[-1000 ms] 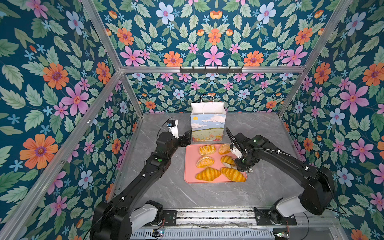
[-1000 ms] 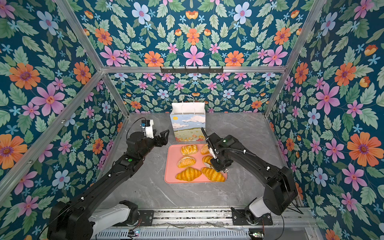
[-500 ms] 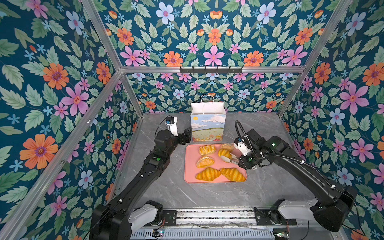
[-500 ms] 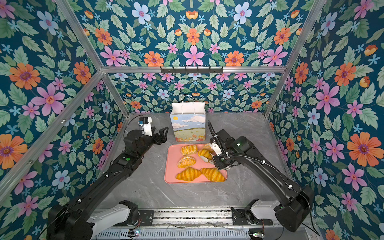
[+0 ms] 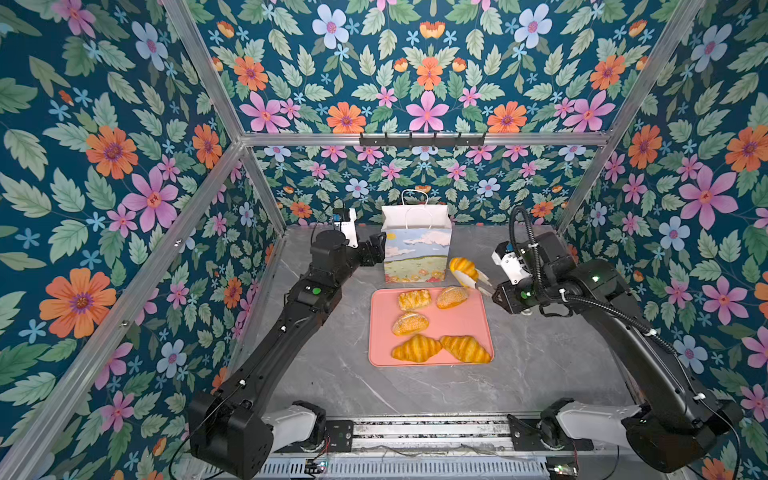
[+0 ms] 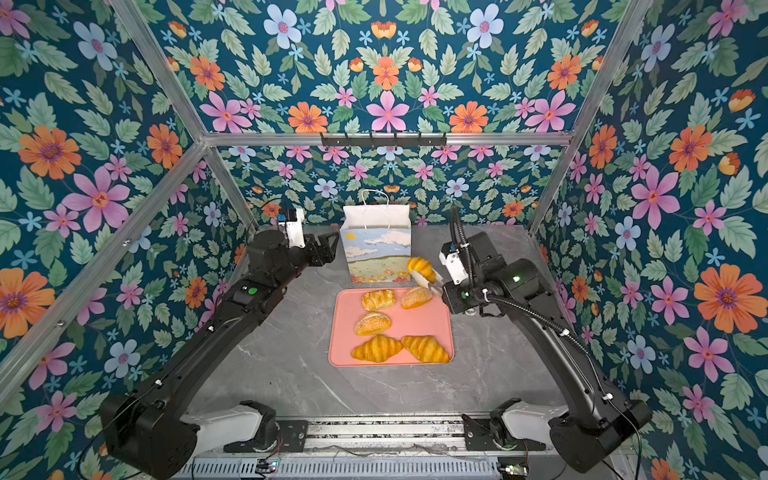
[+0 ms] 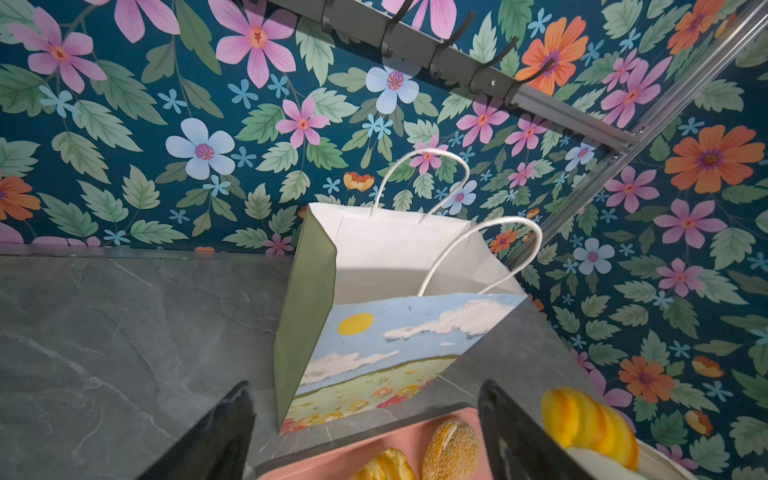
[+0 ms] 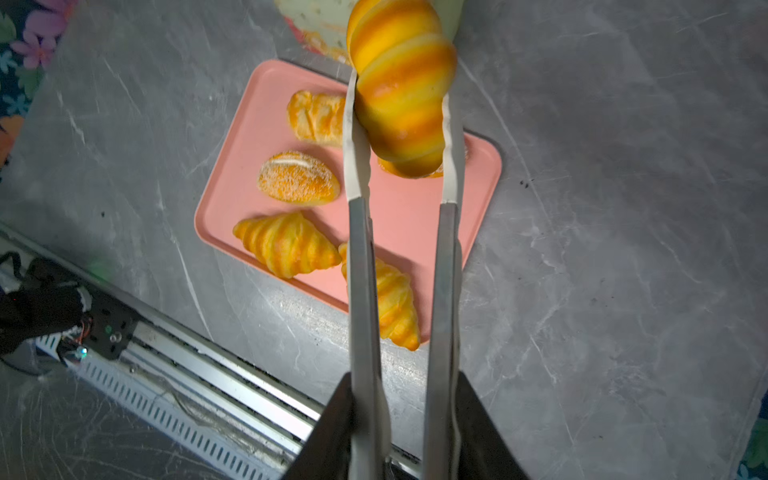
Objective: Place the fake bread into the paper bag
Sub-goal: 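Lift the croissant with the tongs and carry it toward the paper bag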
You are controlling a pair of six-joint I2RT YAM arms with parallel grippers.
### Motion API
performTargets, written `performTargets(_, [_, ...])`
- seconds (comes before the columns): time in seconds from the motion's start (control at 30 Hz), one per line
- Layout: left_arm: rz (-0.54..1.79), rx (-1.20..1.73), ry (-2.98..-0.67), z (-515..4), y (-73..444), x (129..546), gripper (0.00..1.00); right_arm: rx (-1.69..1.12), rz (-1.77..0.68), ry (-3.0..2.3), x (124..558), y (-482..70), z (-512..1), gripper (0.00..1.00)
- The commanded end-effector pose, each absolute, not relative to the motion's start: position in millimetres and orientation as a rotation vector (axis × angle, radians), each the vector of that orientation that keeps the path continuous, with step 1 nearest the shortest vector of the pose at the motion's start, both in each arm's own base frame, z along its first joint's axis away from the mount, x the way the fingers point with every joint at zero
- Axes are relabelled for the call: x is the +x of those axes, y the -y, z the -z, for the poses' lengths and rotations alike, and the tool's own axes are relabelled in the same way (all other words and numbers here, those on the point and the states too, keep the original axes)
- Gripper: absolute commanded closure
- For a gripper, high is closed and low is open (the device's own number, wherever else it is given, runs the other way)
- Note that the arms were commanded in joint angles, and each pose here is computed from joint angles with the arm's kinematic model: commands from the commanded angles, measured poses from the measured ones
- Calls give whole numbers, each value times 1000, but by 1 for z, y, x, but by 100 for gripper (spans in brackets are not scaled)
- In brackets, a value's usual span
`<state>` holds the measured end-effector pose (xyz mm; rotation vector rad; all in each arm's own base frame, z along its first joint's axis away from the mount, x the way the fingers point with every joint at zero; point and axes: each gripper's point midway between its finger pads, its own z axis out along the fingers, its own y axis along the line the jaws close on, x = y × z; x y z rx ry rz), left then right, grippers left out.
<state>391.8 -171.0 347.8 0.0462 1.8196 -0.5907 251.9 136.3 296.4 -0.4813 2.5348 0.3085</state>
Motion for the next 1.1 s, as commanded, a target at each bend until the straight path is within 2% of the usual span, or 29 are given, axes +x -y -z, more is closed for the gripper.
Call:
performTargets(0.0, [576, -45, -1884, -344, 162, 401, 15, -460, -341, -2452, 263, -129, -322, 66])
performTargets(0.27, [559, -124, -1963, -345, 163, 437, 20, -351, -383, -2310, 304, -112, -359, 65])
performTargets(0.43, [542, -83, -2075, -330, 176, 460, 28, -365, -375, -2285, 327, -115, -368, 66])
performTargets(0.7, [489, -7, -2222, -304, 190, 486, 33, -470, -410, -2198, 354, -131, -393, 65])
performTargets(1.07, [504, 123, -2250, -295, 206, 499, 36, -651, -440, -2068, 389, -156, -411, 65])
